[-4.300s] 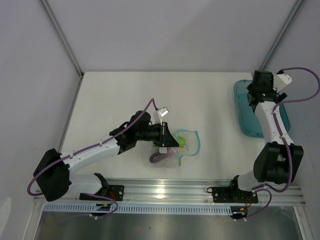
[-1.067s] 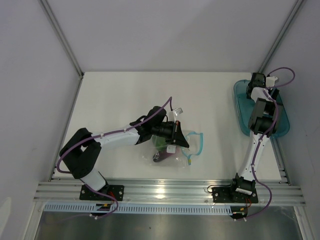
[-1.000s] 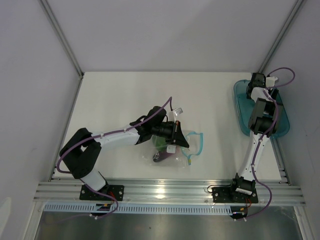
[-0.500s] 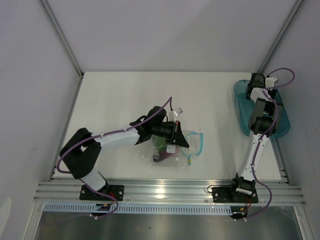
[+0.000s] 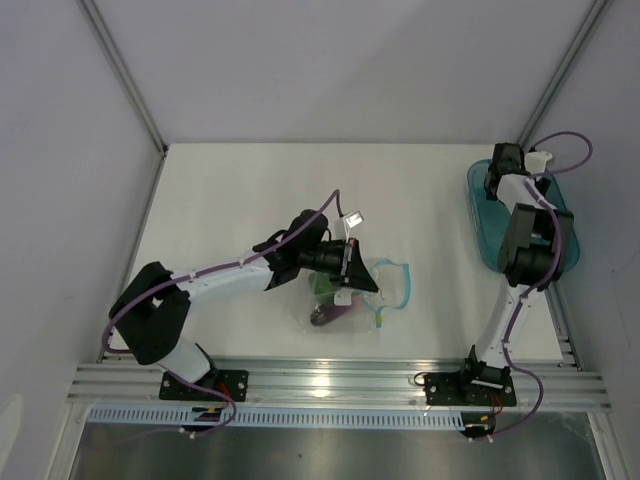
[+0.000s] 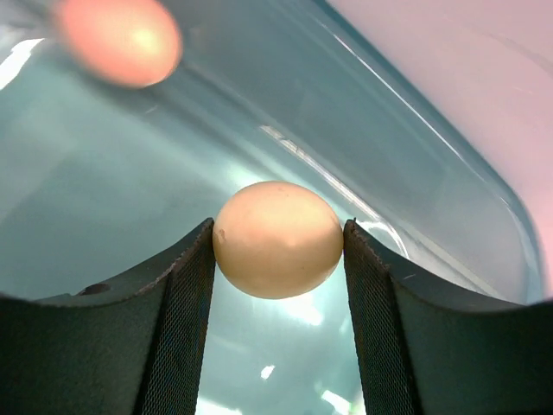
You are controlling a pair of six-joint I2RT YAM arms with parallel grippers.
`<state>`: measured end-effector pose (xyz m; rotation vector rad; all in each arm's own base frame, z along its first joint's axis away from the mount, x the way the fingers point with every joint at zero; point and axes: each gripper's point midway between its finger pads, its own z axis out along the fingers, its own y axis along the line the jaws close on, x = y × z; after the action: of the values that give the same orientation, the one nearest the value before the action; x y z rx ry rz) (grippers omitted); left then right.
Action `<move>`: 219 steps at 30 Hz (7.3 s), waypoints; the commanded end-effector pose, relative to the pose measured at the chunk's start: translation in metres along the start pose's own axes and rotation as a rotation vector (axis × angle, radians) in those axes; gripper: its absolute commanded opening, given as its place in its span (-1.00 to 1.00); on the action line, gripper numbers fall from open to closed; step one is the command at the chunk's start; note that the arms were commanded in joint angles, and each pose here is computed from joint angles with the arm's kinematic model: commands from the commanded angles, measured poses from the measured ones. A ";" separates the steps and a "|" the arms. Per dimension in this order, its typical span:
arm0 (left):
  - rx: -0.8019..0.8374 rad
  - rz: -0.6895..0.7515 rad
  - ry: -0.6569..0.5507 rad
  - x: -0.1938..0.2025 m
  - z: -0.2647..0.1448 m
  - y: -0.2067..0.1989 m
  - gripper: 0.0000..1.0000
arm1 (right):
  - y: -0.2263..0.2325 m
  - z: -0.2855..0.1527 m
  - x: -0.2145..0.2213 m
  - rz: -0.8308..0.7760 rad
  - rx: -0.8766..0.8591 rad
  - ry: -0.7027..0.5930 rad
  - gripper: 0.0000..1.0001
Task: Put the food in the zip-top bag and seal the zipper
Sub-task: Pick up the fake food from the bin, then place the fake food in the zipper food storage bag, then pick up the fake food from the bin.
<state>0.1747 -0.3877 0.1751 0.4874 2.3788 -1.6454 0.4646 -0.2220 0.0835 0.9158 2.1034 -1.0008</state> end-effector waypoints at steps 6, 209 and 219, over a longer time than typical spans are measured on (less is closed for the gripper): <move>0.087 0.031 -0.060 -0.011 -0.011 -0.030 -0.99 | -0.009 -0.158 -0.025 0.151 -0.369 -0.074 -1.00; 0.112 -0.147 0.109 -0.006 0.021 0.019 -0.99 | 0.075 0.076 -0.061 -0.061 -0.080 -0.176 -0.95; 0.134 -0.154 0.091 0.002 0.016 0.012 -0.99 | 0.050 0.015 -0.099 0.041 -0.124 -0.192 -1.00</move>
<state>0.1826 -0.3968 0.1341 0.3725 2.5384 -1.8272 0.5622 -0.2520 0.0549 0.7005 2.0827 -0.9589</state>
